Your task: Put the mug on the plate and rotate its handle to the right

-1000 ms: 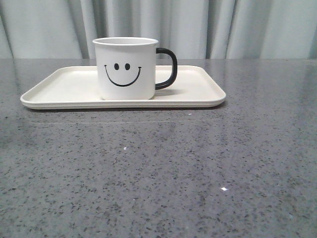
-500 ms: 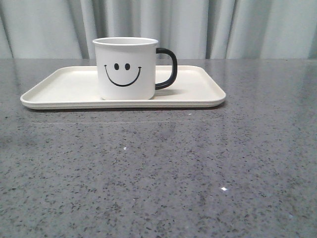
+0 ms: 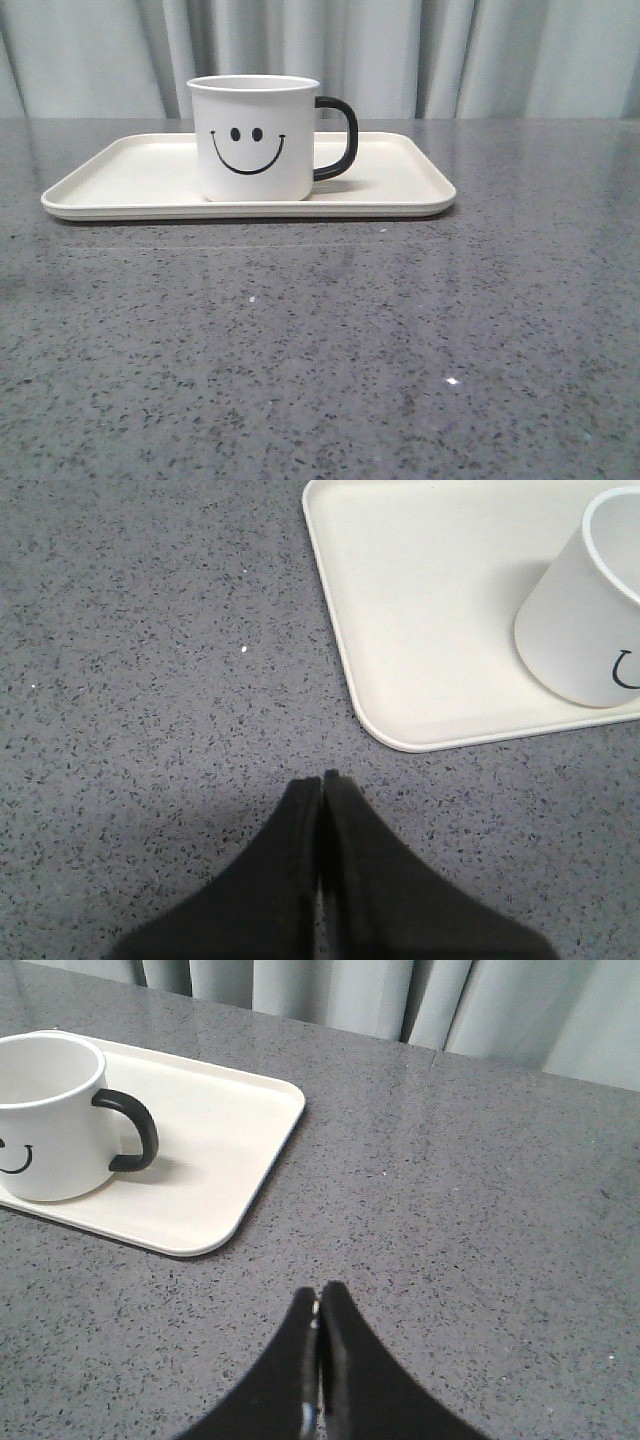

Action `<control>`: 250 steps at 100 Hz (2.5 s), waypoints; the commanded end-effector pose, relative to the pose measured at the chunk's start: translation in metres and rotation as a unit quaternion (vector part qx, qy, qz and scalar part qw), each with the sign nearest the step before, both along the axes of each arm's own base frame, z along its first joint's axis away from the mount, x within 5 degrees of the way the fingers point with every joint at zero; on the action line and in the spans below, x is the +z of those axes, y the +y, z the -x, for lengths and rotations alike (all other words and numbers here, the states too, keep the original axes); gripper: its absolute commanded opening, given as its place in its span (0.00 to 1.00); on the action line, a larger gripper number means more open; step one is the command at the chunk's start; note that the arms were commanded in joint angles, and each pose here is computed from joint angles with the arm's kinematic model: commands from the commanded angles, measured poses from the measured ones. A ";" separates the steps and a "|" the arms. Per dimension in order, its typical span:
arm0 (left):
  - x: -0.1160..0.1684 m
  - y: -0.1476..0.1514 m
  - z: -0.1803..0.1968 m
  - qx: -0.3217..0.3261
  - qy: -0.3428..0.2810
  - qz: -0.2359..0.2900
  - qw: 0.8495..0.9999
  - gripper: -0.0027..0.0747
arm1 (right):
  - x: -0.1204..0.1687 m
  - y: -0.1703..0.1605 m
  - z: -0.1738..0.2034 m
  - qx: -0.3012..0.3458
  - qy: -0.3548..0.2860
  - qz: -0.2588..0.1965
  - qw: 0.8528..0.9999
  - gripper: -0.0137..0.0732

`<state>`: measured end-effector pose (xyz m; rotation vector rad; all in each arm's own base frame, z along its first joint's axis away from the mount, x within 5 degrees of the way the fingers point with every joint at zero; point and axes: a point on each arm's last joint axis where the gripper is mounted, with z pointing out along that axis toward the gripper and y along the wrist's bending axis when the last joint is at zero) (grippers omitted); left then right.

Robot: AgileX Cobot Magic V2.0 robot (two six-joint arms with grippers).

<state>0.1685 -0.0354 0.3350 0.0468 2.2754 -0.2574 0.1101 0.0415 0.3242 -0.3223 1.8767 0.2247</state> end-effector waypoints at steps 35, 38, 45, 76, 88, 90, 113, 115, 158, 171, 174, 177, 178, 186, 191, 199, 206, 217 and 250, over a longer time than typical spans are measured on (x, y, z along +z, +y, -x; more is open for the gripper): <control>0.008 0.001 -0.001 0.008 -0.051 0.011 0.999 0.01 | 0.015 0.000 -0.001 0.004 -0.051 -0.010 0.999 0.08; 0.006 0.003 0.001 0.009 -0.061 0.002 0.998 0.01 | 0.015 0.000 -0.001 0.004 -0.051 -0.010 0.999 0.08; -0.001 0.005 0.005 0.012 -0.096 -0.004 0.995 0.01 | 0.015 0.000 -0.001 0.004 -0.051 -0.010 0.999 0.08; -0.061 0.015 0.050 0.030 -0.266 0.021 0.963 0.01 | 0.015 0.000 -0.001 0.004 -0.051 -0.010 0.999 0.08; -0.086 0.019 0.069 0.028 -0.287 0.014 0.958 0.01 | 0.015 0.000 -0.001 0.004 -0.051 -0.010 0.999 0.08; -0.089 0.020 0.073 0.028 -0.290 0.014 0.957 0.01 | 0.015 0.000 -0.001 0.004 -0.051 -0.010 0.999 0.08; -0.113 0.024 0.100 0.019 -0.349 -0.004 0.937 0.01 | 0.015 0.000 -0.001 0.004 -0.051 -0.009 0.999 0.08; -0.114 0.025 0.102 0.019 -0.356 -0.005 0.934 0.01 | 0.015 0.000 -0.001 0.004 -0.051 -0.009 0.999 0.08; -0.127 0.035 0.114 0.082 -0.376 -0.047 0.922 0.01 | 0.015 0.000 -0.001 0.004 -0.050 -0.009 0.999 0.08; -0.127 0.035 0.114 0.083 -0.376 -0.049 0.921 0.01 | 0.015 0.000 -0.001 0.004 -0.050 -0.009 0.999 0.08; -0.127 0.035 0.114 0.083 -0.376 -0.049 0.921 0.01 | 0.015 0.000 -0.001 0.004 -0.050 -0.009 0.999 0.08; -0.127 0.035 0.114 0.083 -0.376 -0.049 0.921 0.01 | 0.015 0.000 -0.001 0.004 -0.050 -0.009 0.999 0.08; -0.127 0.035 0.114 0.083 -0.376 -0.049 0.921 0.01 | 0.015 0.000 -0.001 0.004 -0.050 -0.009 0.999 0.08; -0.127 0.035 0.114 0.083 -0.376 -0.049 0.921 0.01 | 0.015 0.000 -0.001 0.004 -0.050 -0.009 0.999 0.08; -0.127 0.035 0.114 0.083 -0.376 -0.049 0.921 0.01 | 0.015 0.000 -0.001 0.004 -0.050 -0.009 0.999 0.08; -0.127 0.035 0.114 0.083 -0.376 -0.049 0.921 0.01 | 0.015 0.000 -0.001 0.004 -0.050 -0.009 0.999 0.08; -0.127 0.035 0.114 0.083 -0.376 -0.049 0.921 0.01 | 0.015 0.000 -0.001 0.004 -0.050 -0.009 0.999 0.08; -0.127 0.035 0.114 0.083 -0.376 -0.049 0.921 0.01 | 0.015 0.000 -0.001 0.004 -0.050 -0.009 0.999 0.08; -0.127 0.035 0.114 0.083 -0.376 -0.049 0.921 0.01 | 0.015 0.000 -0.001 0.004 -0.050 -0.009 0.999 0.08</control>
